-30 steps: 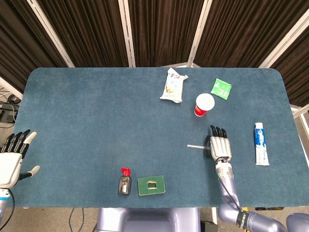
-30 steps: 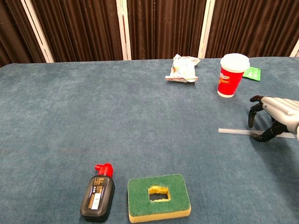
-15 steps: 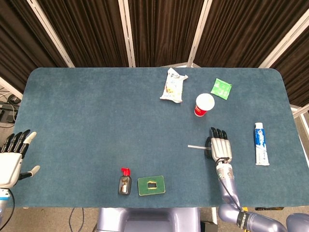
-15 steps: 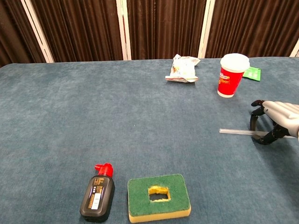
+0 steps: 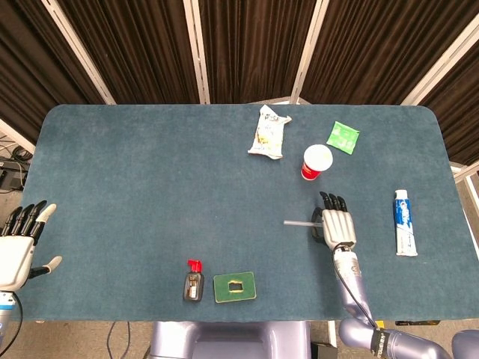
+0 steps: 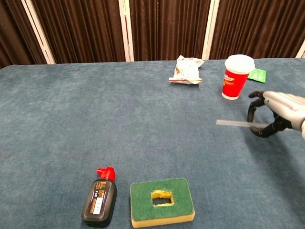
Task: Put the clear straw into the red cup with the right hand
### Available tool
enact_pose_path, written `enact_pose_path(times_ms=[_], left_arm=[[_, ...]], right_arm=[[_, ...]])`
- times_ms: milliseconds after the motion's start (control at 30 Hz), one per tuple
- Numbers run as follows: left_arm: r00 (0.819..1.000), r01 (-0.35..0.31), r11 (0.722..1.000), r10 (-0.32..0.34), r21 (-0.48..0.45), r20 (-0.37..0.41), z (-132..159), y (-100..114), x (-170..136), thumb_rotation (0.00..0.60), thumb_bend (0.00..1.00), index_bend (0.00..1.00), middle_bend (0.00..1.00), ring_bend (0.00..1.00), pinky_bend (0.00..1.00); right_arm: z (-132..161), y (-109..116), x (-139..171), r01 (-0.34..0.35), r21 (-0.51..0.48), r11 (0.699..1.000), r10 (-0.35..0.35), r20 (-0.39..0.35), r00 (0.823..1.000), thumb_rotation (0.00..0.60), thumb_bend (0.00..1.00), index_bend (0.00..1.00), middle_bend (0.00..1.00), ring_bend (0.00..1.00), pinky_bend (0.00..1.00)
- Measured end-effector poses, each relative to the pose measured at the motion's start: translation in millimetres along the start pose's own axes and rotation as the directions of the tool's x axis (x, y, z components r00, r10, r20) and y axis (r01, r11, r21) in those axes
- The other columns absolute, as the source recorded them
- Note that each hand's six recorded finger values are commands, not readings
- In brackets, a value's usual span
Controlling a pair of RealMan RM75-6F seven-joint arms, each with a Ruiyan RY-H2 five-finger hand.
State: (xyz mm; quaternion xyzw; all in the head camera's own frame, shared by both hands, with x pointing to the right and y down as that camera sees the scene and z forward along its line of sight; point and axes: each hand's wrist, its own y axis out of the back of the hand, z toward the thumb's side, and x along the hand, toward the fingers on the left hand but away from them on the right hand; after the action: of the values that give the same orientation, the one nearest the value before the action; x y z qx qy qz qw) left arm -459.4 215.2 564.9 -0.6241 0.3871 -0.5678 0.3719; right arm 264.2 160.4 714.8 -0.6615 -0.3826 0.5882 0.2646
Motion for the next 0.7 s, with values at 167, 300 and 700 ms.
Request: enact_pose_path(times_ms=[167, 300, 700], left_arm=[[1.0, -0.005, 1.0, 0.005, 0.003, 0.001, 0.3, 0.6, -0.3, 0.6, 0.18, 0.0, 0.0, 0.0, 0.0], [1.0, -0.005, 1.0, 0.005, 0.004, 0.001, 0.3, 0.4, -0.3, 0.6, 0.18, 0.0, 0.0, 0.0, 0.0], [1.0, -0.017, 1.0, 0.017, 0.022, 0.005, 0.6, 0.9, -0.2, 0.6, 0.18, 0.0, 0.0, 0.0, 0.0]], right_arm=[[16.3, 31.6, 4.5, 0.045, -0.108, 0.993, -0.05, -0.045, 0.998, 0.6, 0.42, 0.53, 0.07, 0.0, 0.0], [28.0, 77.8, 2.3, 0.104, -0.294, 0.95, -0.126, -0.057, 0.99, 0.6, 0.41, 0.53, 0.08, 0.0, 0.0], [34.5, 202.7, -23.5, 0.127, -0.896, 0.424, -0.266, 0.011, 0.964, 0.6, 0.41, 0.55, 0.11, 0.0, 0.0]])
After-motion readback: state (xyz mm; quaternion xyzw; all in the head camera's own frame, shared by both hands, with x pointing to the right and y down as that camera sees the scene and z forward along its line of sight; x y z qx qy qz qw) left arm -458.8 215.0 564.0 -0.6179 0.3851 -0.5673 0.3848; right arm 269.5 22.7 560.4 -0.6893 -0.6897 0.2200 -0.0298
